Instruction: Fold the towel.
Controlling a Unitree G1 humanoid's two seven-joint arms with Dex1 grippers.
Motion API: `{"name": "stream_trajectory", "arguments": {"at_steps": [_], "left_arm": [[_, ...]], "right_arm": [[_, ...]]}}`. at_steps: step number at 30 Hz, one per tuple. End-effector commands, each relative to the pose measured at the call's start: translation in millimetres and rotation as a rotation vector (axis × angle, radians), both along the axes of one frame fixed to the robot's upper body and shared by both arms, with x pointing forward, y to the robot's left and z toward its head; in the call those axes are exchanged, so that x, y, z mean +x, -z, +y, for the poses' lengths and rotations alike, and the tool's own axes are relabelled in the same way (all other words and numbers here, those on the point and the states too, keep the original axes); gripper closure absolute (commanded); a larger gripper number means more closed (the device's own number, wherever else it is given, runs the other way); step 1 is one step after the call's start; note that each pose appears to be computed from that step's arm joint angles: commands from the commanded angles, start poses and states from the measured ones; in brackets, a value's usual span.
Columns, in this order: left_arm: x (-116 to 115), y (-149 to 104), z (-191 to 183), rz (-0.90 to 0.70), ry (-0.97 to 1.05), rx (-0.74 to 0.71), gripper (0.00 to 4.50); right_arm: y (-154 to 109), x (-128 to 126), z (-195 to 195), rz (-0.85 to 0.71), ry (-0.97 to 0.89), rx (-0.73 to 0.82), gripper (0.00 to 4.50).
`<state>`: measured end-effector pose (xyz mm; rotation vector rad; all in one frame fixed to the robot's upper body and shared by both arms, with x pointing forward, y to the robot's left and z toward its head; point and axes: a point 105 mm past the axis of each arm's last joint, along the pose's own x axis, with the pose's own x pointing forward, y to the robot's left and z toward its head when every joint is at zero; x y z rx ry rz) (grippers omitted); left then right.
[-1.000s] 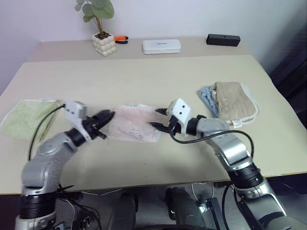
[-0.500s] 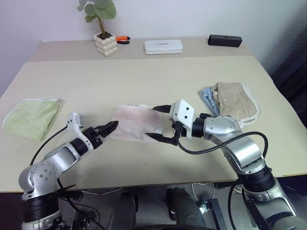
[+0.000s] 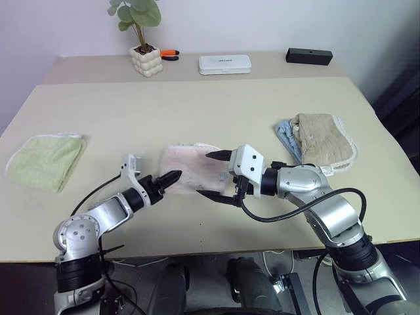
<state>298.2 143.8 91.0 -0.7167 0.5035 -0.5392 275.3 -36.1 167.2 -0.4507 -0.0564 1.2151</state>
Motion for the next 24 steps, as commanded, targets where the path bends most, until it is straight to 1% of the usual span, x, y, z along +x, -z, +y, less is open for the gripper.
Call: {"name": "stream_trajectory", "arguments": {"at_steps": [1,2,3,6,9,11,12,14,15,17,18,20,21,23,24], "left_arm": [[-1.8,1.4,-3.5,0.006,0.01,-0.005,3.83],[-1.5,0.7,-3.0,0.004,0.005,-0.008,4.34],[-0.3,-1.9,-1.7,-0.005,-0.008,-0.019,4.43],[12.1,-18.8,12.0,-0.073,-0.128,-0.087,4.43],[36.9,-57.9,60.0,-0.226,-0.394,-0.157,4.43],[46.4,-78.4,99.0,-0.281,-0.577,-0.198,4.43],[46.6,-100.3,134.3,-0.365,-0.72,-0.19,4.43],[36.4,-130.2,185.9,-0.473,-0.919,-0.198,4.43],[27.9,-140.2,208.5,-0.513,-1.002,-0.207,4.43],[13.0,-148.8,237.8,-0.557,-1.116,-0.218,4.43],[4.5,-149.4,251.1,-0.568,-1.174,-0.216,4.43],[-17.2,-135.7,278.9,-0.541,-1.302,-0.202,4.43],[-23.5,-129.3,285.5,-0.524,-1.335,-0.194,4.43],[-30.6,-97.2,289.8,-0.419,-1.363,-0.142,4.43],[-33.4,-82.6,288.7,-0.369,-1.371,-0.149,4.43]], "right_arm": [[-10.3,-7.9,4.2,-0.047,-0.026,0.017,0.0],[-10.3,-7.9,4.4,-0.047,-0.026,0.017,0.0],[-10.6,-7.6,4.8,-0.049,-0.027,0.018,0.0],[-12.5,-5.4,5.8,-0.057,-0.026,0.023,0.0],[-14.0,-2.5,5.2,-0.064,-0.016,0.026,0.0],[-13.9,-1.7,4.4,-0.067,-0.011,0.023,0.0],[-13.7,-1.8,4.0,-0.068,-0.01,0.021,0.0],[-13.0,-2.3,3.5,-0.069,-0.012,0.017,0.0],[-12.6,-2.5,3.4,-0.07,-0.013,0.015,0.0],[-12.3,-2.9,2.6,-0.071,-0.013,0.013,0.0],[-12.3,-2.8,2.2,-0.071,-0.013,0.014,0.0],[-11.9,-3.3,3.0,-0.069,-0.017,0.016,0.0],[-11.8,-3.6,3.2,-0.068,-0.02,0.016,0.0],[-11.6,-3.8,4.4,-0.067,-0.031,0.017,0.0],[-11.5,-3.5,4.8,-0.068,-0.035,0.016,0.0]]}}
